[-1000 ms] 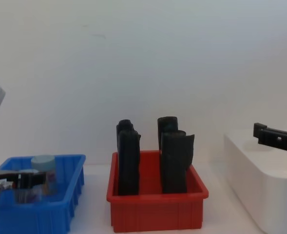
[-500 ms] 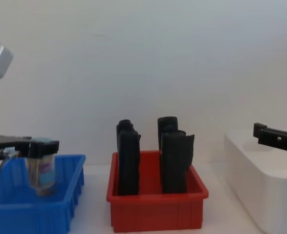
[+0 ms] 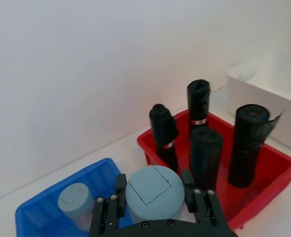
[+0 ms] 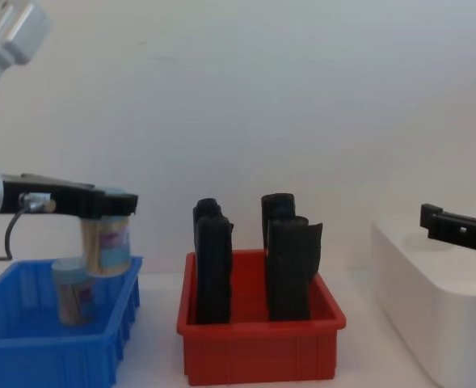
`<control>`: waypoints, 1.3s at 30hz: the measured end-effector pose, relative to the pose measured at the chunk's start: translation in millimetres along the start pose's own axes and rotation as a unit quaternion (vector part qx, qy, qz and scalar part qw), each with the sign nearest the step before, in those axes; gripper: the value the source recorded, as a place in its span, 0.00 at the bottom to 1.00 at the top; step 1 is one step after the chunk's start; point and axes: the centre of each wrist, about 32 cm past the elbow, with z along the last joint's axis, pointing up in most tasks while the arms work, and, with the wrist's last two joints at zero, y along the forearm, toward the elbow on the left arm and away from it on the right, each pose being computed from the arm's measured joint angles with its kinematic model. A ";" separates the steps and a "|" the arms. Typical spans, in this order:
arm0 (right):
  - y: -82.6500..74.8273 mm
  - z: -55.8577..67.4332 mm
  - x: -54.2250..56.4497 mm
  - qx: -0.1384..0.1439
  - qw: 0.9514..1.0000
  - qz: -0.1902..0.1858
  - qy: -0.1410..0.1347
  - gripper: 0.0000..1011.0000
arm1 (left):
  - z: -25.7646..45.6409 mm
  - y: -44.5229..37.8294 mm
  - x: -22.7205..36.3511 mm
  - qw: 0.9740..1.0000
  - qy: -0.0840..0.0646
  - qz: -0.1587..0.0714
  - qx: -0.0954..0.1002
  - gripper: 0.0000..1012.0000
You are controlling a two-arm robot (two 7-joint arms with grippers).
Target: Pick the cotton swabs from the blue box and place them into the white box.
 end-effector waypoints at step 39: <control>0.1 0.1 -0.1 0.000 1.000 0.001 0.000 0.99 | 59.0 1.6 -10.9 0.981 -0.008 -0.191 0.020 0.66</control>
